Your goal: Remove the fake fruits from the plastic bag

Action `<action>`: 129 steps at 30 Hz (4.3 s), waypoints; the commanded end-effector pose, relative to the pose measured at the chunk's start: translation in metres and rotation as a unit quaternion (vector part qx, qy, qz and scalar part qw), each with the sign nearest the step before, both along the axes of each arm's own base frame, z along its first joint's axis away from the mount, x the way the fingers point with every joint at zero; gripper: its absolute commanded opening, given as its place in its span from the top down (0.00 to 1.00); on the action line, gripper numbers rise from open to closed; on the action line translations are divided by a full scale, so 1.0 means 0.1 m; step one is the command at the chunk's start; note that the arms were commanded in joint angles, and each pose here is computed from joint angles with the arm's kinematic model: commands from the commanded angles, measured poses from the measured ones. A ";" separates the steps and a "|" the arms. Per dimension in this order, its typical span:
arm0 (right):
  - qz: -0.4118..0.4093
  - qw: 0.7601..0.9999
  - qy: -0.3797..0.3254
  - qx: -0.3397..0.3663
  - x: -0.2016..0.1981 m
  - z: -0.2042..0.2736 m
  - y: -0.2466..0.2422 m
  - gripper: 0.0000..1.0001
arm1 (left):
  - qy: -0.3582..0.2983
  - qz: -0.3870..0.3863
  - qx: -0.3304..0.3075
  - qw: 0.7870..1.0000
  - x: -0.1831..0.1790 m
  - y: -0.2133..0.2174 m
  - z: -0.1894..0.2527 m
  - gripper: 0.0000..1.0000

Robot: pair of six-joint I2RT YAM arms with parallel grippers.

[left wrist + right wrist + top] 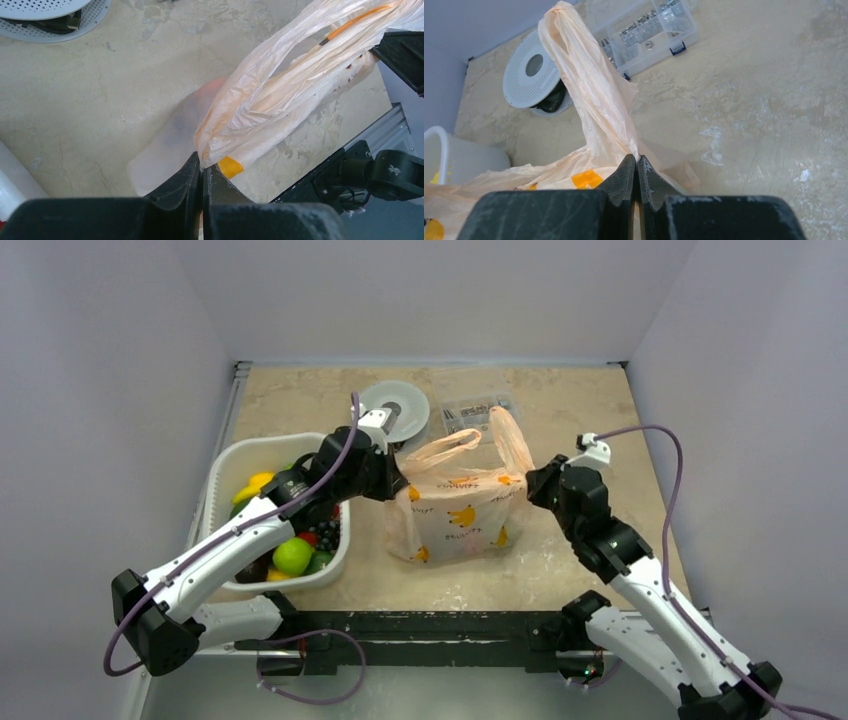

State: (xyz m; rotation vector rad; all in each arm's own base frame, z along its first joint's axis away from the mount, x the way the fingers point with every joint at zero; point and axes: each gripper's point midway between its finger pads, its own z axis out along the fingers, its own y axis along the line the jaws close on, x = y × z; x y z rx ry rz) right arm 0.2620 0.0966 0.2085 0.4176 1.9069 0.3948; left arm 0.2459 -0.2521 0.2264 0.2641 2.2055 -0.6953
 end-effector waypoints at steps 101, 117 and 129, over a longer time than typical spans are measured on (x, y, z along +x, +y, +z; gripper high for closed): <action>0.194 0.973 -0.121 -0.032 0.54 1.01 0.86 1.00 | -0.042 -0.086 -0.032 0.995 -0.01 -0.37 0.83 0.21; 0.078 0.992 -0.095 -0.029 1.03 1.64 0.65 1.00 | -0.136 -0.091 -0.095 0.982 -0.44 0.09 1.73 1.00; 0.183 0.976 -0.012 -0.114 1.19 1.48 0.96 0.81 | -0.065 -0.112 -0.187 0.974 -0.54 -0.22 1.48 1.00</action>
